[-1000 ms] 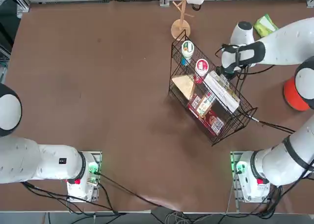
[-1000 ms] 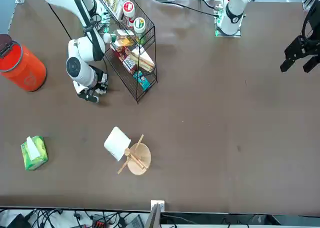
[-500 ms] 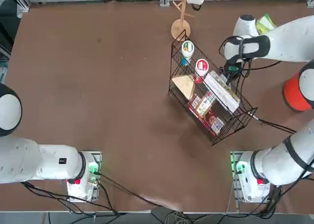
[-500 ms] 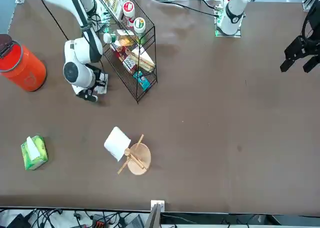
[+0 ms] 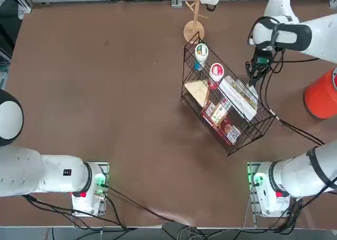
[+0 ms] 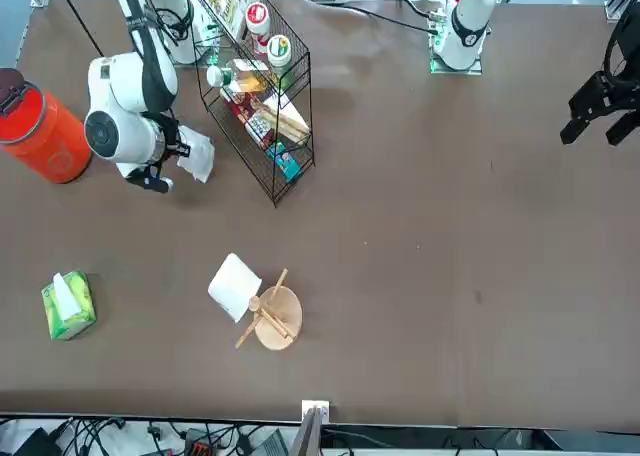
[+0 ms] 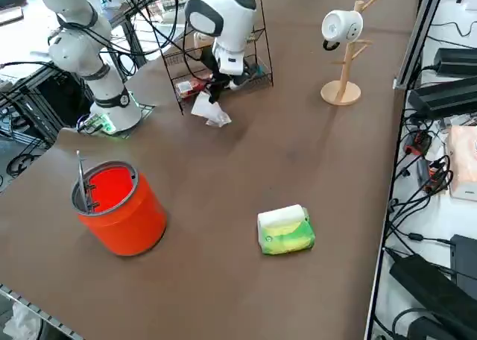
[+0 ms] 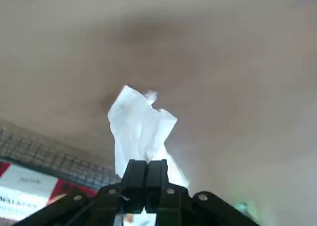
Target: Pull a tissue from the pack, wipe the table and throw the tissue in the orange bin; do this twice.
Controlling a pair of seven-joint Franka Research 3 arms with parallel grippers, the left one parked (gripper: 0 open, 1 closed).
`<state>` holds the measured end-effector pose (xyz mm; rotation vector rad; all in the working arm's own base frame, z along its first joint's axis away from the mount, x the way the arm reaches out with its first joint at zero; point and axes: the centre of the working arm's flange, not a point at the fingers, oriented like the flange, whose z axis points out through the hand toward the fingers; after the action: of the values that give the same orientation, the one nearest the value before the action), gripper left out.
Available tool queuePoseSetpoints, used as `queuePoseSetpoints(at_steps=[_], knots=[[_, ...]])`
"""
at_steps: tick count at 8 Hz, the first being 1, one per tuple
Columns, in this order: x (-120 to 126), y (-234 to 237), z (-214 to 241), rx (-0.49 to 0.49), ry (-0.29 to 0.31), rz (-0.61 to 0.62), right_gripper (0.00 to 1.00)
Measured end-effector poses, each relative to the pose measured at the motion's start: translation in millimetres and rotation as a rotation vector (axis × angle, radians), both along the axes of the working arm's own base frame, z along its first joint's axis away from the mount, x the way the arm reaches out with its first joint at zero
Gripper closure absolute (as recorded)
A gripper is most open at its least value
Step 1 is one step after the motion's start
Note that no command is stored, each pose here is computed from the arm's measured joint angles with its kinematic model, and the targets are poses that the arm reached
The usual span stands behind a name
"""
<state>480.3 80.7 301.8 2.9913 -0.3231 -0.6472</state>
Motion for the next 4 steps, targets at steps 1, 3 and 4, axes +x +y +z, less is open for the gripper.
queuePoseSetpoints(at_steps=[1, 3, 4], knots=[[6.5, -5.2, 15.0, -0.017, 0.021, 0.006, 0.99], [20.2, -27.2, 55.2, -0.045, 0.049, -0.008, 0.99], [25.1, -40.5, 76.4, -0.065, 0.056, -0.011, 0.99]])
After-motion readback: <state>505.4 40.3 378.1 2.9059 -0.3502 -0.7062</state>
